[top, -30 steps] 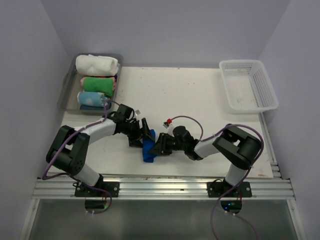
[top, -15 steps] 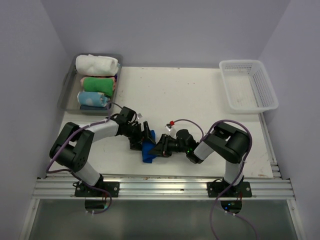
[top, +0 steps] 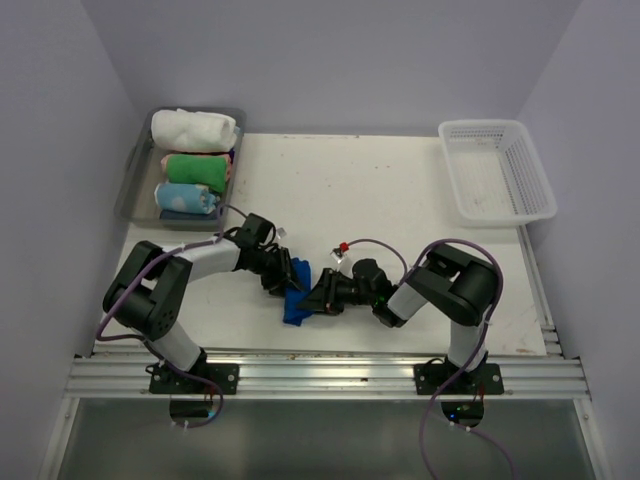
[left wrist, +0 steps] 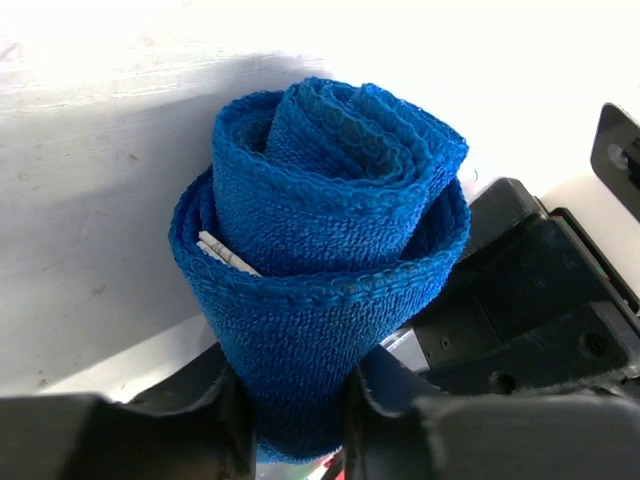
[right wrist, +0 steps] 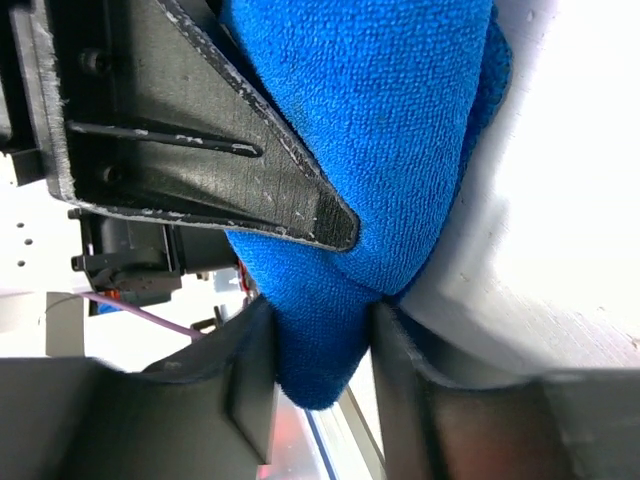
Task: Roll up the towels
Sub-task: Roll the towel, then place the rolled towel into the container
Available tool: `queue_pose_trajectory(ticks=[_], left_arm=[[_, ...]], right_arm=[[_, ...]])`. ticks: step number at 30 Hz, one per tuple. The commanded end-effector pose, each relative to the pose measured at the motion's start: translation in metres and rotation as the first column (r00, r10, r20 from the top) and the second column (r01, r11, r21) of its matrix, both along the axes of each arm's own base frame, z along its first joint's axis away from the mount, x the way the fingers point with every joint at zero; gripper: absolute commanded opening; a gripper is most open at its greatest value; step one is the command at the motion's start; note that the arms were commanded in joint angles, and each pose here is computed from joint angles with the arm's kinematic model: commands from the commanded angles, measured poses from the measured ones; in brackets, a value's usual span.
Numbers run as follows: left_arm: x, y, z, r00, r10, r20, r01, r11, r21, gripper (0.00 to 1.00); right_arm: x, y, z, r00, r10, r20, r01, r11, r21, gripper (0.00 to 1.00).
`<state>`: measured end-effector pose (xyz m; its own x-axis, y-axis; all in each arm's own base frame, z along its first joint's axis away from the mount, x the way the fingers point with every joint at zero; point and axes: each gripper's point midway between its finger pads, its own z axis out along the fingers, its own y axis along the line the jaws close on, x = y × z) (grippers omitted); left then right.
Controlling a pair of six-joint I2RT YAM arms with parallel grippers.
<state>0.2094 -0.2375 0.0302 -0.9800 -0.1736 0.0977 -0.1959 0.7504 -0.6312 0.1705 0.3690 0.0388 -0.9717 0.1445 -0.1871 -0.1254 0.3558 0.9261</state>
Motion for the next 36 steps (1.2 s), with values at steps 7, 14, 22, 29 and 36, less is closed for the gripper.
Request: queue_pose_trajectory(ticks=[7, 14, 22, 29, 36], left_arm=[[0.015, -0.013, 0.018, 0.998, -0.022, 0.058, 0.024, 0.999, -0.028, 0.1], [0.036, -0.015, 0.05, 0.99, -0.025, 0.137, 0.031, 0.999, -0.038, 0.06], [0.086, -0.006, 0.11, 0.966, 0.016, 0.257, 0.007, 0.996, -0.09, 0.04], [0.172, 0.045, 0.195, 0.876, 0.187, 0.444, -0.127, 0.978, -0.163, 0.02], [0.258, 0.123, 0.264, 0.712, 0.417, 0.565, -0.297, 0.908, -0.297, 0.02]], right_arm=[[0.005, -0.005, 0.02, 0.996, -0.001, 0.084, 0.005, 0.999, -0.045, 0.63], [0.02, -0.053, 0.071, 0.949, 0.018, 0.314, 0.097, 0.934, -0.345, 0.68], [0.045, -0.109, 0.147, 0.834, -0.022, 0.551, 0.32, 0.832, -0.453, 0.75], [0.047, -0.136, 0.132, 0.832, -0.121, 0.541, 0.426, 0.764, -0.485, 0.75], [0.046, -0.134, 0.124, 0.848, -0.125, 0.515, 0.415, 0.76, -0.5, 0.75]])
